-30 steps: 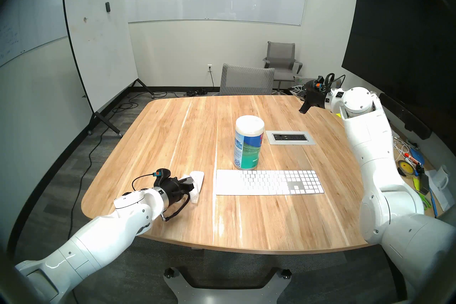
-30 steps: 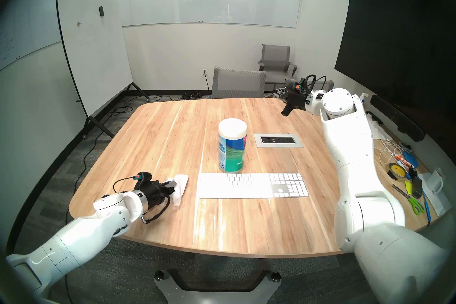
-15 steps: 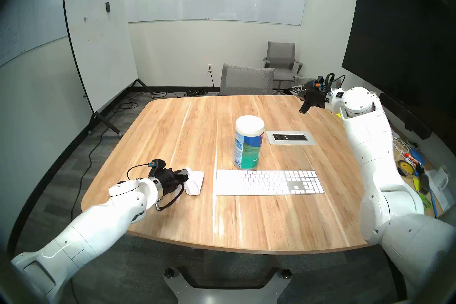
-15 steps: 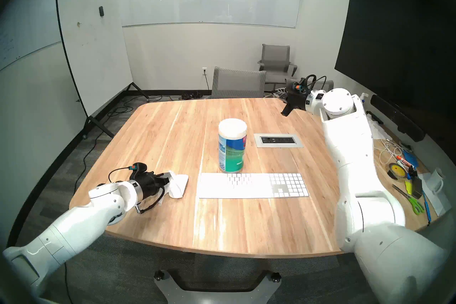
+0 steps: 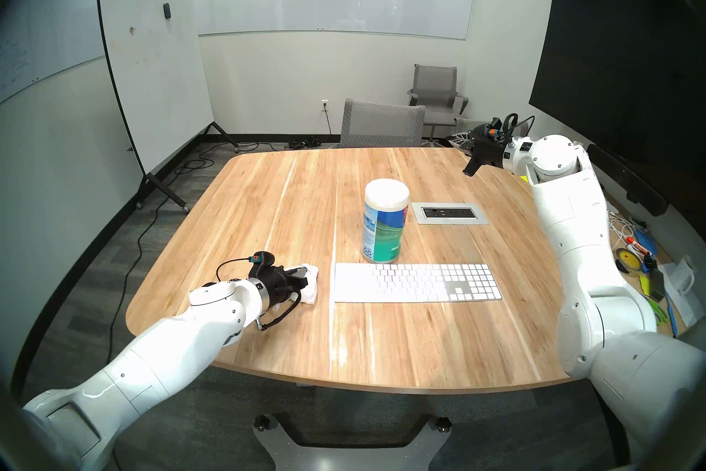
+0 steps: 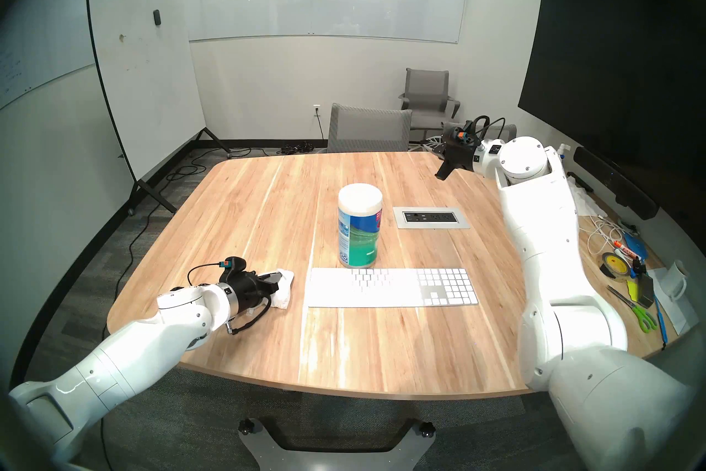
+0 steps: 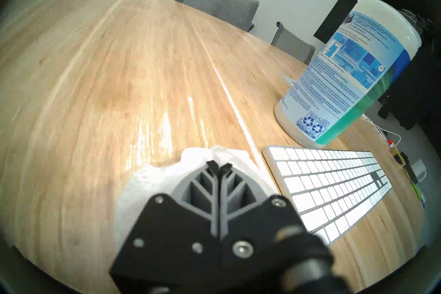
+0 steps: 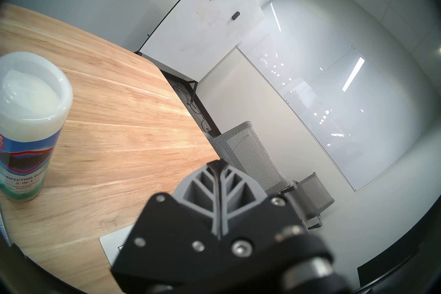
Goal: Wipe the keyboards and mice with a disinfecting wipe, then set the wipe down
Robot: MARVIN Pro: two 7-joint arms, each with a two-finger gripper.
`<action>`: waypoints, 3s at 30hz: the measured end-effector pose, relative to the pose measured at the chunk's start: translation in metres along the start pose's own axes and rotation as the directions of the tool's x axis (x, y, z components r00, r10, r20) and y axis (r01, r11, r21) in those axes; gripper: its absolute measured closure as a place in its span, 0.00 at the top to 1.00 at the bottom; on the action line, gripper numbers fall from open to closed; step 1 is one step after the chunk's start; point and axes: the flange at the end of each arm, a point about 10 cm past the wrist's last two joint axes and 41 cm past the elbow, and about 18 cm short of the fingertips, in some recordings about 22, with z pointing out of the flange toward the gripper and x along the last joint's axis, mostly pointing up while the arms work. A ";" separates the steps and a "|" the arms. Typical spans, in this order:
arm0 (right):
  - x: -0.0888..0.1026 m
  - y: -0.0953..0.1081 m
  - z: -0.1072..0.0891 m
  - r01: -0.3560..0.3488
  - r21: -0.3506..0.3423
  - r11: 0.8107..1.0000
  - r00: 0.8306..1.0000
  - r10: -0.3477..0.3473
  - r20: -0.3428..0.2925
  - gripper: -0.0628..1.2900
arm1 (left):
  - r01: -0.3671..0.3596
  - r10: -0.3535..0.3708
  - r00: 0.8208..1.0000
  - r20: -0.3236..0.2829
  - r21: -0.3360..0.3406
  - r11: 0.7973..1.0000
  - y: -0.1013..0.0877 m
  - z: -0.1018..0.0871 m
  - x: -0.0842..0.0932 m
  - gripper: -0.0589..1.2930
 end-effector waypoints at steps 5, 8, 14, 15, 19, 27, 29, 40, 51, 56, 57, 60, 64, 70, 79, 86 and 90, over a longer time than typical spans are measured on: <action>0.000 0.000 0.000 0.000 0.000 1.000 1.000 0.000 0.000 0.03 | -0.006 0.006 1.000 -0.009 -0.009 1.000 0.001 0.007 0.001 0.03; 0.000 0.000 0.000 0.000 0.000 1.000 1.000 0.000 0.000 0.03 | -0.013 0.013 1.000 -0.009 -0.021 1.000 0.004 0.011 0.001 0.03; 0.000 0.000 0.000 0.000 0.000 1.000 1.000 0.000 0.000 0.03 | -0.013 0.013 1.000 -0.003 -0.038 0.999 0.009 0.010 -0.003 0.03; 0.000 0.000 0.000 0.000 0.000 1.000 1.000 0.000 0.000 0.03 | -0.012 0.011 1.000 -0.002 -0.041 0.999 0.010 0.009 -0.004 0.03; 0.000 0.000 0.000 0.000 0.000 1.000 1.000 0.000 0.000 0.03 | 0.013 -0.012 1.000 0.017 -0.043 0.999 0.012 -0.006 -0.010 0.03; 0.000 0.000 0.000 0.000 0.000 1.000 1.000 0.000 0.000 0.03 | 0.023 -0.022 0.999 0.043 -0.017 1.000 0.007 -0.035 -0.016 0.03; 0.000 0.000 0.000 0.000 0.000 1.000 1.000 0.000 0.000 0.03 | 0.024 -0.024 0.999 0.044 -0.009 1.000 0.005 -0.039 -0.016 0.03; 0.000 0.000 0.000 0.000 0.000 1.000 1.000 0.000 0.000 0.03 | 0.021 -0.023 0.998 0.054 0.023 1.000 -0.001 -0.057 -0.018 0.03; 0.000 0.000 0.000 0.000 0.000 1.000 1.000 0.000 0.000 0.03 | -0.001 0.000 0.998 0.058 0.011 1.000 0.012 -0.067 -0.010 0.03; 0.000 0.000 0.000 0.000 0.000 1.000 1.000 0.000 0.000 0.03 | -0.013 0.013 0.997 0.073 -0.003 1.000 0.021 -0.070 -0.007 0.03; 0.000 0.000 0.000 0.000 0.000 1.000 1.000 0.000 0.000 0.03 | -0.014 0.014 0.997 0.082 -0.006 1.000 0.023 -0.070 -0.010 0.03; 0.000 0.000 0.000 0.000 0.000 1.000 1.000 0.000 0.000 0.03 | -0.016 0.017 0.994 0.107 -0.013 1.000 0.028 -0.069 -0.020 0.03; 0.000 0.000 0.000 0.000 0.000 1.000 1.000 0.000 0.000 0.03 | -0.016 0.020 0.992 0.127 -0.031 0.999 0.034 -0.066 -0.037 0.03; 0.000 0.000 0.000 0.000 0.000 1.000 1.000 0.000 0.000 0.03 | -0.012 0.015 0.995 0.096 -0.039 0.999 0.031 -0.061 -0.036 0.03; 0.000 0.000 0.000 0.000 0.000 1.000 1.000 0.000 0.000 0.03 | -0.022 0.022 1.000 0.014 0.010 1.000 0.004 -0.071 0.016 0.03; 0.000 0.000 0.000 0.000 0.000 1.000 1.000 0.000 0.000 0.03 | -0.030 0.030 0.999 -0.022 0.006 1.000 0.004 -0.083 0.062 0.03; 0.000 0.000 0.000 0.000 0.000 1.000 1.000 0.000 0.000 0.03 | -0.014 0.015 1.000 -0.009 0.016 1.000 0.005 -0.088 0.074 0.03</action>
